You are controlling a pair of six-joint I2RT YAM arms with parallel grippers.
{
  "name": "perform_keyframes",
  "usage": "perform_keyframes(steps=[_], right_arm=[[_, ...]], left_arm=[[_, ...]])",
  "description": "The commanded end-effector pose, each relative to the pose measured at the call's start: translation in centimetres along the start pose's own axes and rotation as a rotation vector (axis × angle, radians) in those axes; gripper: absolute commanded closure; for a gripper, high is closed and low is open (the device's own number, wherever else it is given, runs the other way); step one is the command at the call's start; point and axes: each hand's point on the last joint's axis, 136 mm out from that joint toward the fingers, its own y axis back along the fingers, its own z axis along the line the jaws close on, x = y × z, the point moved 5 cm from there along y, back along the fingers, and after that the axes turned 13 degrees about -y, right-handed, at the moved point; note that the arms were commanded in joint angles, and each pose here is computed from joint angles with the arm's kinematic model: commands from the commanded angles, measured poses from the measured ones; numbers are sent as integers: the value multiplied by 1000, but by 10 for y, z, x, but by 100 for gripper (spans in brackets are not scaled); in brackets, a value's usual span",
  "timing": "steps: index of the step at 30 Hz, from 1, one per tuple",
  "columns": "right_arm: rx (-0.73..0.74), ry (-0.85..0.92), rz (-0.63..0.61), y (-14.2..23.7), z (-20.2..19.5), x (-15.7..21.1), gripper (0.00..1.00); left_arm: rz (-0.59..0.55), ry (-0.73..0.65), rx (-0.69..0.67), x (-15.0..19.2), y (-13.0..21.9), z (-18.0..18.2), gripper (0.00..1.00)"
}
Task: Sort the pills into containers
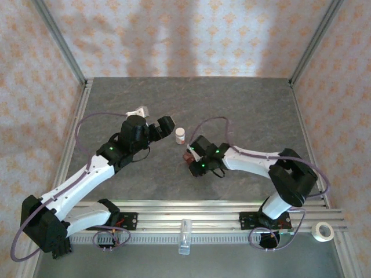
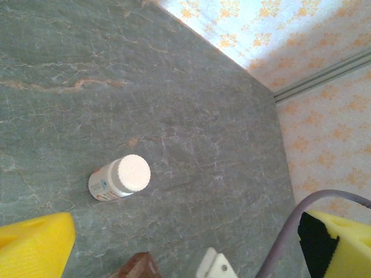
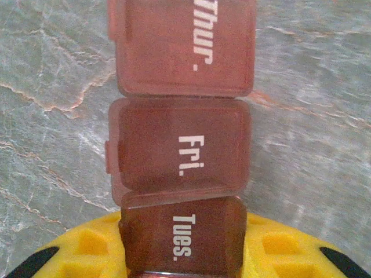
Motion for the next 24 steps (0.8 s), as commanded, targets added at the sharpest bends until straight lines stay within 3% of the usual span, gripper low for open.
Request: perform_keyframes(steps=[1, 6, 13, 24], right_arm=[[93, 89, 17, -8, -2, -5, 74], [128, 111, 52, -19, -6, -4, 68], [188, 75, 71, -16, -15, 2, 20], [384, -11, 146, 7, -34, 7, 15]], left_arm=[[3, -20, 4, 2, -3, 3, 0], [6, -12, 7, 5, -4, 6, 0], [4, -1, 16, 8, -5, 7, 0], [1, -1, 40, 4, -9, 3, 0]])
